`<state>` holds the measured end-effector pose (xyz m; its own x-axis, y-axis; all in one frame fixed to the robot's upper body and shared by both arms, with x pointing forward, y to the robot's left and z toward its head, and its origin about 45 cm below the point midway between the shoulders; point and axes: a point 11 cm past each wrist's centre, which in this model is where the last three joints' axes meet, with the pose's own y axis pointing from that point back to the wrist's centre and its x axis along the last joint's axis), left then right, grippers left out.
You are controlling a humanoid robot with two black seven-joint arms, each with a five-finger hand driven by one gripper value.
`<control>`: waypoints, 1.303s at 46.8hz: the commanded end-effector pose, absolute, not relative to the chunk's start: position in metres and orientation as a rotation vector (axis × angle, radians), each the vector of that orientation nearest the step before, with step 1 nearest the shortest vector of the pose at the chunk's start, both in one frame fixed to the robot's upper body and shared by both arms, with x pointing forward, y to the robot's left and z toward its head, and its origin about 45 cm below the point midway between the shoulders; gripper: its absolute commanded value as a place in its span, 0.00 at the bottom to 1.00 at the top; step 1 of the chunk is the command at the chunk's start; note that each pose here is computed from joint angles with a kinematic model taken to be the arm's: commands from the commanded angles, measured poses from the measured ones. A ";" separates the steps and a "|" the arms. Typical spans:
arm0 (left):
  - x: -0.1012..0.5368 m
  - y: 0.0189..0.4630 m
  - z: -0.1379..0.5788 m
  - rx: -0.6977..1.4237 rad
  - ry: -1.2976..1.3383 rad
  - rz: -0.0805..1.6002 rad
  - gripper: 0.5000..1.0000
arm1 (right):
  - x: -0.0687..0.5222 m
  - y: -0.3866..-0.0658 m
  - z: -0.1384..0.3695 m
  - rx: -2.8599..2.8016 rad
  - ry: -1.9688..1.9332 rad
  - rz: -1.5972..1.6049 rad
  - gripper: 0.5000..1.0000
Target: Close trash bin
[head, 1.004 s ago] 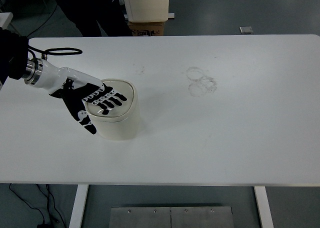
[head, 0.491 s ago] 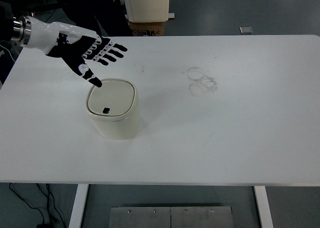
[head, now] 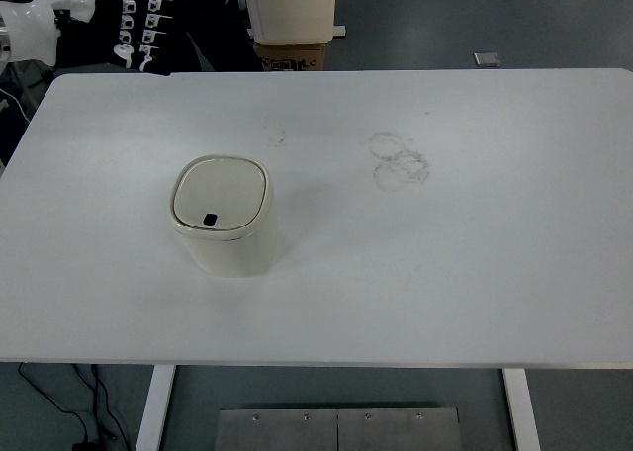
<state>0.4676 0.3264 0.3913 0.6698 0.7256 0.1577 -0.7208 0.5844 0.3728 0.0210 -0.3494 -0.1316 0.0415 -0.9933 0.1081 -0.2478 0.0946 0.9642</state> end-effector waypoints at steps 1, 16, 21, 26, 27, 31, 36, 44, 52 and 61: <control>0.470 0.339 0.383 0.388 0.041 0.886 1.00 | 0.022 -0.349 -0.132 1.336 -1.393 -0.964 0.98; 0.473 0.382 0.363 0.004 0.121 1.113 1.00 | 0.021 -0.349 -0.132 1.334 -1.393 -0.965 0.98; 0.471 0.385 0.347 -0.060 0.145 1.152 1.00 | 0.021 -0.349 -0.132 1.334 -1.393 -0.965 0.98; 0.475 0.373 0.327 -0.078 0.187 1.179 1.00 | 0.021 -0.349 -0.132 1.334 -1.393 -0.965 0.98; 0.475 0.375 0.322 -0.078 0.195 1.195 1.00 | 0.021 -0.349 -0.132 1.334 -1.393 -0.965 0.98; 0.475 0.384 0.311 -0.103 0.221 1.247 1.00 | 0.022 -0.349 -0.132 1.336 -1.393 -0.964 0.98; 0.480 0.398 0.305 -0.160 0.241 1.315 1.00 | 0.021 -0.349 -0.132 1.334 -1.393 -0.965 0.98; 0.482 0.428 0.289 -0.178 0.264 1.434 1.00 | 0.021 -0.349 -0.132 1.334 -1.393 -0.965 0.98; 0.464 0.457 0.249 -0.171 0.343 1.542 1.00 | 0.021 -0.349 -0.132 1.334 -1.393 -0.965 0.98; 0.453 0.460 0.225 -0.202 0.416 1.568 1.00 | 0.022 -0.349 -0.132 1.336 -1.393 -0.964 0.98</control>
<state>0.4536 0.4616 0.2286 -0.0455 0.9300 -0.3647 -0.9909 0.0043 0.1345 0.0213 -0.3494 -0.1316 0.0417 -0.9933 0.1082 -0.2481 0.0946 0.9641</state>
